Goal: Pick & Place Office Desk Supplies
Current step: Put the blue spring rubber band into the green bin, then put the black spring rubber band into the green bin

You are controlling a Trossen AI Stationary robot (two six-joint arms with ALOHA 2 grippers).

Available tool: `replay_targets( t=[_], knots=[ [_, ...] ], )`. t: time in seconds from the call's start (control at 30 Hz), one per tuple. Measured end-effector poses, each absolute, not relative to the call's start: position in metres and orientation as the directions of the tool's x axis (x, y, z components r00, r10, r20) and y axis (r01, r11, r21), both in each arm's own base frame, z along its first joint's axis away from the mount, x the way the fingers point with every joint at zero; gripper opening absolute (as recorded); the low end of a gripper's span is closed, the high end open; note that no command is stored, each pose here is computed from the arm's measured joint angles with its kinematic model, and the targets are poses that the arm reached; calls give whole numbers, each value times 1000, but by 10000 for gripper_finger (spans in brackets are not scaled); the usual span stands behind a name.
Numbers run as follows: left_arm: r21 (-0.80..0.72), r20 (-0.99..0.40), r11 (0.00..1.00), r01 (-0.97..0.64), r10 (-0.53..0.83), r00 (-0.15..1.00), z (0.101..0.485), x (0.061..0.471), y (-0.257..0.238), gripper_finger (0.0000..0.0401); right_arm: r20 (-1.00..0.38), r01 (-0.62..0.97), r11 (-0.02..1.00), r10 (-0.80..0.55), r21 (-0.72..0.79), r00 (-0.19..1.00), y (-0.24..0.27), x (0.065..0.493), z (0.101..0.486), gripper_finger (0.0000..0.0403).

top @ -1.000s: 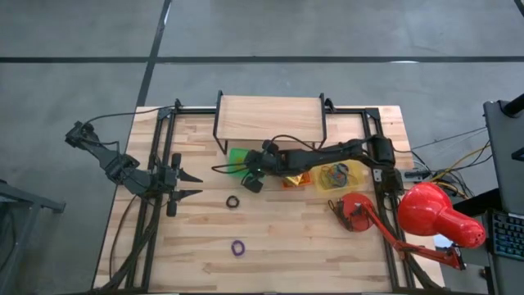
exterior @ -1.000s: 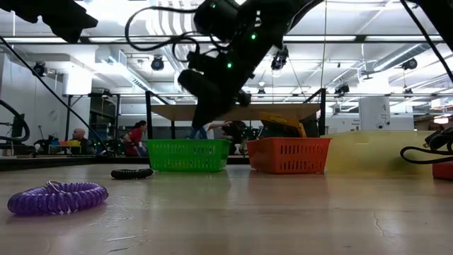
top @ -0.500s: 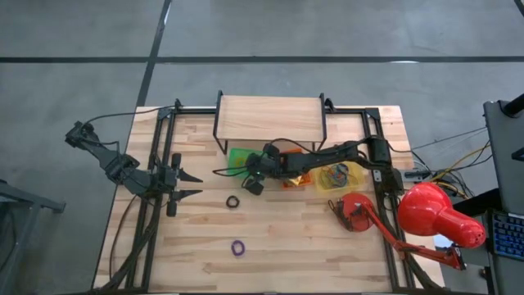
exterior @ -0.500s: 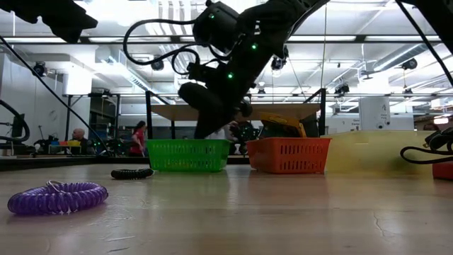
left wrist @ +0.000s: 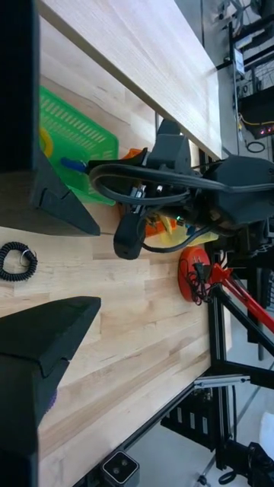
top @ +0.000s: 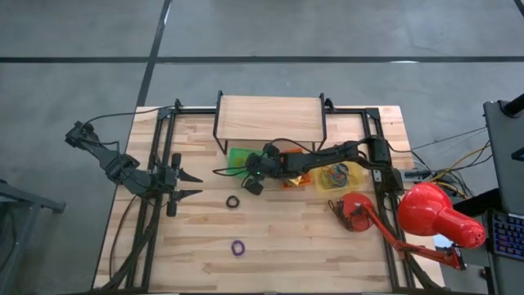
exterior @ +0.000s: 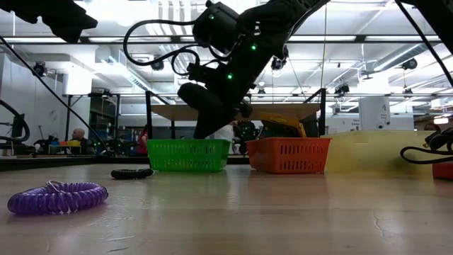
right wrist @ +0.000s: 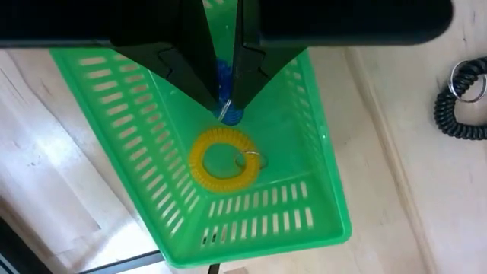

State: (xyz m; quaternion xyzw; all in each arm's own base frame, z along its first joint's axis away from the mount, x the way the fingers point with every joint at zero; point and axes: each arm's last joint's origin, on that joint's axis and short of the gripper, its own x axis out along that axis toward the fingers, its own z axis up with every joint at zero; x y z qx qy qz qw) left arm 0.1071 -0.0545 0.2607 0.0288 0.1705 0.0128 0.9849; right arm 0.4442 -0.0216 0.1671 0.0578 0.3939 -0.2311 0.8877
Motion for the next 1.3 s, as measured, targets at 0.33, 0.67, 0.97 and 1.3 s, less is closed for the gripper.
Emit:
replay_targets(
  t=[0.33, 0.67, 0.97, 1.3],
  knots=[
    [61, -335, 998, -16, 35, 942, 261, 107, -54, 141, -726, 540, 842, -367, 7, 581, -23, 444, 167, 34],
    [61, -335, 998, -16, 35, 942, 261, 107, -54, 141, -721, 524, 852, -368, -9, 587, -24, 445, 168, 81],
    [61, -335, 998, -16, 36, 942, 261, 107, -54, 141, -718, 489, 871, -369, -45, 590, -24, 445, 168, 136],
    [61, -335, 998, -16, 36, 941, 261, 107, -54, 141, -717, 488, 872, -369, -46, 591, -24, 445, 168, 139]
  ],
)
